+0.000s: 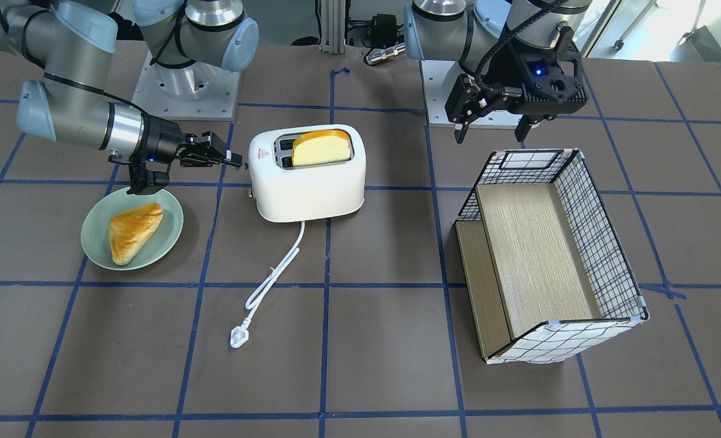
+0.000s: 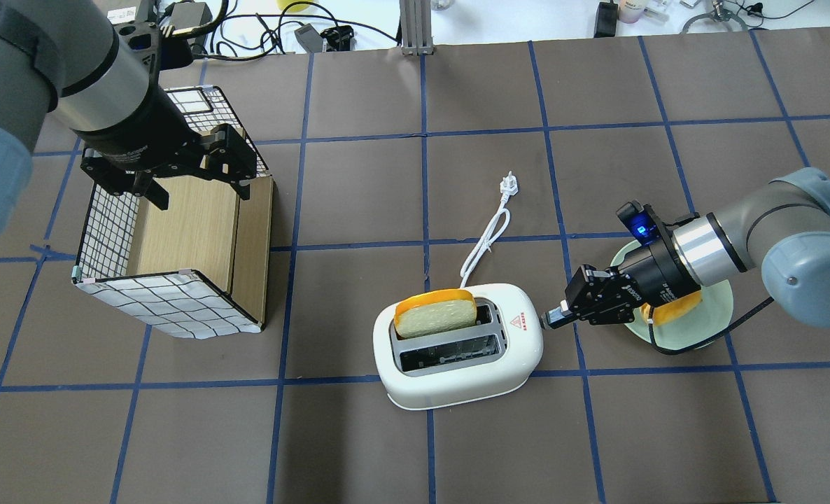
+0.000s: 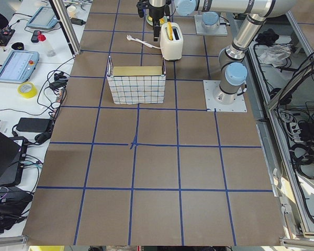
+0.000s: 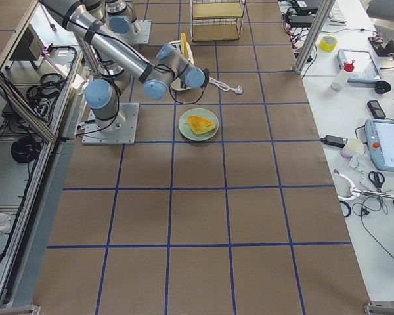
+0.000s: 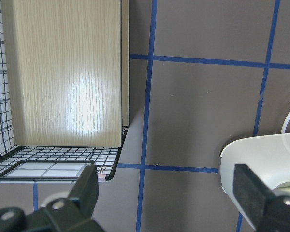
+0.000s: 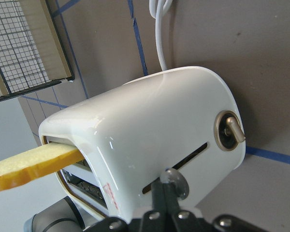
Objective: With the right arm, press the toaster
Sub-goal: 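Push the toaster lever down with the right gripper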
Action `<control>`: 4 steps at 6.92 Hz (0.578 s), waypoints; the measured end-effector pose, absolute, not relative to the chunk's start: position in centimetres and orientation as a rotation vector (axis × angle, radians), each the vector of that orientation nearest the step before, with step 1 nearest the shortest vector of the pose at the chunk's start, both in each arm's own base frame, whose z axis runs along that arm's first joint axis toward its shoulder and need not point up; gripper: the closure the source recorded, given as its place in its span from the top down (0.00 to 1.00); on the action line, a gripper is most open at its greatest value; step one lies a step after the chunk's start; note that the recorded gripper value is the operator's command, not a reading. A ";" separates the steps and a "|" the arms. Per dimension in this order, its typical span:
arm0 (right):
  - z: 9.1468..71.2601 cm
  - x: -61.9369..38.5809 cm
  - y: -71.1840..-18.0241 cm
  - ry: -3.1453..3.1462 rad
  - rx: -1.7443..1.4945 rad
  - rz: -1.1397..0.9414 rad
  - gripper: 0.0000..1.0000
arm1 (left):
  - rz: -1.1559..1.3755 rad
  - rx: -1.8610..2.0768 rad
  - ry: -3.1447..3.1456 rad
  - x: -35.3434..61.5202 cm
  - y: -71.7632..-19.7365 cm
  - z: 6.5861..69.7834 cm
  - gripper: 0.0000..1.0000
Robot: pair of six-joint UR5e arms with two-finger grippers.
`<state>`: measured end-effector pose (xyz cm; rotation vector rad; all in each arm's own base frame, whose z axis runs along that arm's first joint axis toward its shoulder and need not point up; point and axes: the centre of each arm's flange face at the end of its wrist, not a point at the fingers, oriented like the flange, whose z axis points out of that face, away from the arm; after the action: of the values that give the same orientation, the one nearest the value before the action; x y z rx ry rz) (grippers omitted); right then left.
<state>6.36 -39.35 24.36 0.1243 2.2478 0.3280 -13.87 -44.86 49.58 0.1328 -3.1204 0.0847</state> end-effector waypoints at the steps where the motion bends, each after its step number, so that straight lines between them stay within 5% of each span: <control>1: 24.0 6.3 -39.5 2.250 0.121 0.331 0.00 | 0.085 0.133 -3.121 -13.9 -44.9 49.6 1.00; 4: 22.8 6.0 -40.1 2.255 0.115 0.330 0.00 | 0.084 0.133 -3.121 -13.9 -44.9 49.5 1.00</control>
<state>6.00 -40.13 22.79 0.1145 2.2550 0.3302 -13.86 -44.85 49.54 0.1328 -3.1213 0.0837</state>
